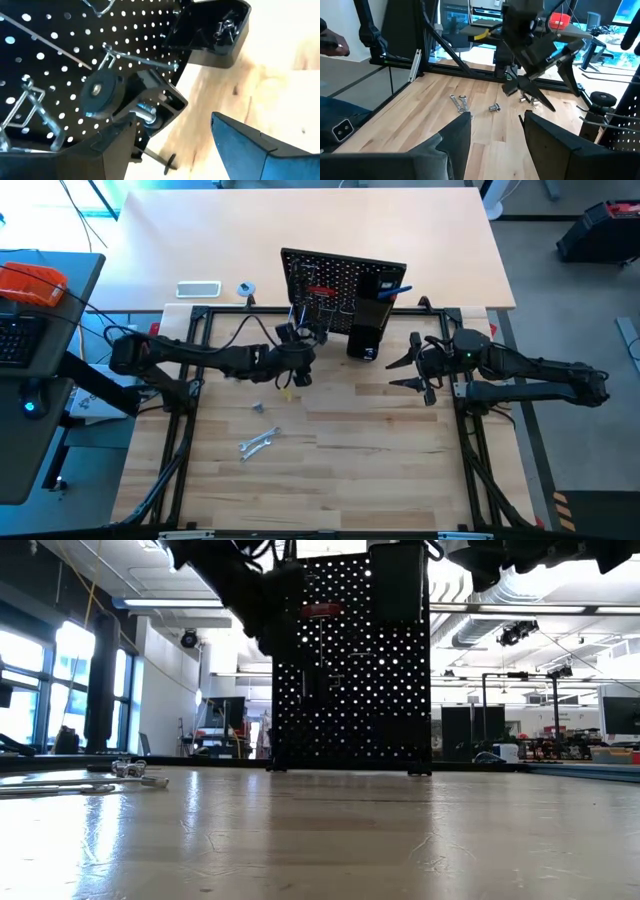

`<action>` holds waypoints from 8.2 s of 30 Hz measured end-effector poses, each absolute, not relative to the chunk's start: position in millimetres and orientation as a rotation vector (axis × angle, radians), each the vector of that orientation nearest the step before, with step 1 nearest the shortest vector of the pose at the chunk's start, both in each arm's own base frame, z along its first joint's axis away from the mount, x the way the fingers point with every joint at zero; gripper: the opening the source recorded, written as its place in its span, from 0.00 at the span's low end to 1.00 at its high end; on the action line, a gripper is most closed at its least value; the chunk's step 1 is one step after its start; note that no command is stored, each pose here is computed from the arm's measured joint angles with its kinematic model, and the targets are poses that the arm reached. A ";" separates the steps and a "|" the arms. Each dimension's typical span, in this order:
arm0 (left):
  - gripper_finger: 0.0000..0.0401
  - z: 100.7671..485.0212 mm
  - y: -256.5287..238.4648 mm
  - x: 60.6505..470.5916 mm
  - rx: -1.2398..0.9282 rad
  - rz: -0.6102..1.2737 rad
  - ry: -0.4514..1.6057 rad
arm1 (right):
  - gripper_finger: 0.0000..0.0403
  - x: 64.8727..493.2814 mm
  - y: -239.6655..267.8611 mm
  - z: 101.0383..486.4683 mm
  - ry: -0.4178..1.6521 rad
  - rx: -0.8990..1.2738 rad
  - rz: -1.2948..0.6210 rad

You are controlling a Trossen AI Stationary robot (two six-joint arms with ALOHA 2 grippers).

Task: Hang tools onto peg board
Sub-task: Hang the wrench on the peg board

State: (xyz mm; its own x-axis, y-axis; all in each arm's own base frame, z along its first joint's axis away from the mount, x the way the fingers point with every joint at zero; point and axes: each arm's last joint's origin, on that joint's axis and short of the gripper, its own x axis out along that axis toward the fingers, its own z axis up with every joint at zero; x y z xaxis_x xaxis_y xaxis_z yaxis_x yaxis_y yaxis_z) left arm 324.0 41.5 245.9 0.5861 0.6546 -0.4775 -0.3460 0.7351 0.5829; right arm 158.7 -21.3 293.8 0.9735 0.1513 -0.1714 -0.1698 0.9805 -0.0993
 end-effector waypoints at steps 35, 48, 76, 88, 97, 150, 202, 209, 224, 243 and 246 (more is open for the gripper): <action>0.62 192.5 -129.4 197.8 -0.155 0.013 1.038 | 0.44 225.8 27.2 235.0 0.467 0.092 0.357; 0.62 128.4 -152.5 182.9 -0.018 0.426 1.076 | 0.44 265.8 40.7 203.9 0.424 0.121 0.386; 0.04 117.8 -114.9 230.2 -0.013 0.266 1.024 | 0.44 274.3 66.1 193.7 0.383 0.097 0.363; 0.01 149.2 -94.1 263.8 0.083 0.241 0.893 | 0.44 275.3 66.7 192.5 0.382 0.090 0.328; 0.01 150.2 -80.4 270.3 0.001 0.183 0.950 | 0.44 284.0 68.2 171.7 0.435 0.118 0.291; 0.45 123.9 -99.3 267.8 -0.053 0.146 1.058 | 0.00 391.4 38.2 90.4 0.360 0.034 0.246; 0.42 123.5 -99.3 267.2 -0.064 0.133 1.077 | 0.10 415.2 26.6 73.8 0.490 0.076 0.213; 0.42 123.1 -97.0 267.2 -0.078 0.138 1.088 | 0.10 414.0 22.0 67.1 0.525 0.113 0.189; 0.06 121.5 -87.9 265.7 -0.089 0.139 1.150 | 0.10 411.7 25.5 64.8 0.509 0.132 0.205; 0.06 133.0 -88.7 267.6 -0.011 0.111 1.116 | 0.10 382.1 32.9 183.5 0.514 -0.042 0.107; 0.06 138.8 -87.2 267.6 0.022 0.144 1.076 | 0.10 367.1 39.2 214.8 0.492 -0.099 0.058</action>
